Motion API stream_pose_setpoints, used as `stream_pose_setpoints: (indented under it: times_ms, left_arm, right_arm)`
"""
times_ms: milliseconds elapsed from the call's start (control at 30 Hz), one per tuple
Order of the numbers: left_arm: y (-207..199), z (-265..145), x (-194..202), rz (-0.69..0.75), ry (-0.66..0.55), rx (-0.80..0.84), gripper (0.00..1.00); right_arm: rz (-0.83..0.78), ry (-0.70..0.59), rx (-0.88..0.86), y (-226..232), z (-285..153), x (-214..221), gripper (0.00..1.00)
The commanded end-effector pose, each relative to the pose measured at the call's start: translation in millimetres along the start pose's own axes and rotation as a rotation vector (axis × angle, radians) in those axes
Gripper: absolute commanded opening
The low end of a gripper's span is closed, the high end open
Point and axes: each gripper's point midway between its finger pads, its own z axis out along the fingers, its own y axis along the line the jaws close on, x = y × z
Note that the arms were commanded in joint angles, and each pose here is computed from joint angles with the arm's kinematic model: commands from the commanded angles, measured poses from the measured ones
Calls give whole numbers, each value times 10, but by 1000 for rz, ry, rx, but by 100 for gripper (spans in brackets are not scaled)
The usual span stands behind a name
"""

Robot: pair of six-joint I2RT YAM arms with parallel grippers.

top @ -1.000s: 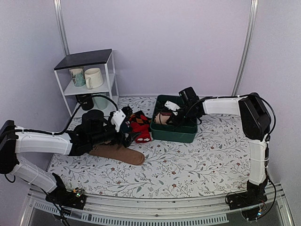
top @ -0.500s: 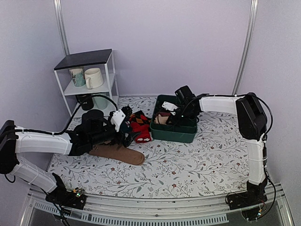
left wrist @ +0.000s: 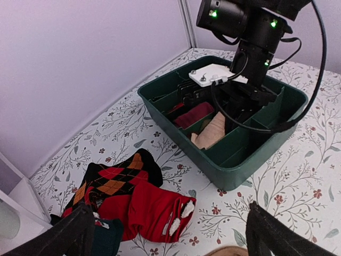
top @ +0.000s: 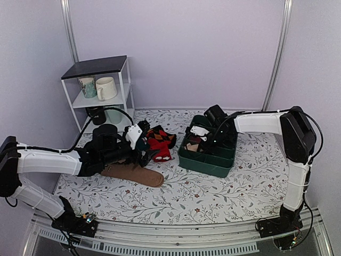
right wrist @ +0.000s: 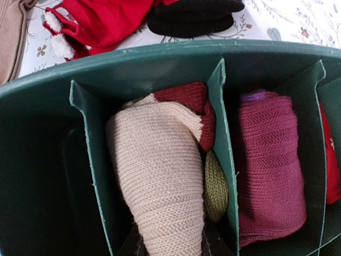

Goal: Roll the socks
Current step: Move the storage box to the center of the board, then place a pair of socks in the storage box.

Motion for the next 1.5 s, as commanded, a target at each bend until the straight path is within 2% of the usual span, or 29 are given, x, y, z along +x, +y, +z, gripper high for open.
stream_pose_setpoints:
  times_ms: [0,100,167,300,400,600,933,1267,1467]
  left_arm:
    - [41,14,-37,-6,-14,1,99]
    - [38,17,-38,-9,-12,2,99]
    - [44,10,-40,-7,-12,-1,99]
    - [45,7,-4,0,-4,-3,99]
    - [43,20,14,1,1,-3,99]
    - [29,21,23,-2,-1,1,100]
    - [25,28,32,-1,1,4,100]
    - [54,-3,10,6,-2,-10,99]
    - [47,21,29,7,4,-6,99]
  right_arm:
    - [134,209,-134,263,115,509,0]
    - [217,122,-143,214,144,200,0]
    - [283,103,-117,161,196,166,0]
    - [390,122,-99,168,306,278,3]
    - [432,186,-115,253,404,446,6]
    - [447,287,-30,235,398,777,16]
    - [391,289,32,172,263,856,41]
    - [349,247,34,59,44,643,47]
    - [353,160,-22,95,-71,439,51]
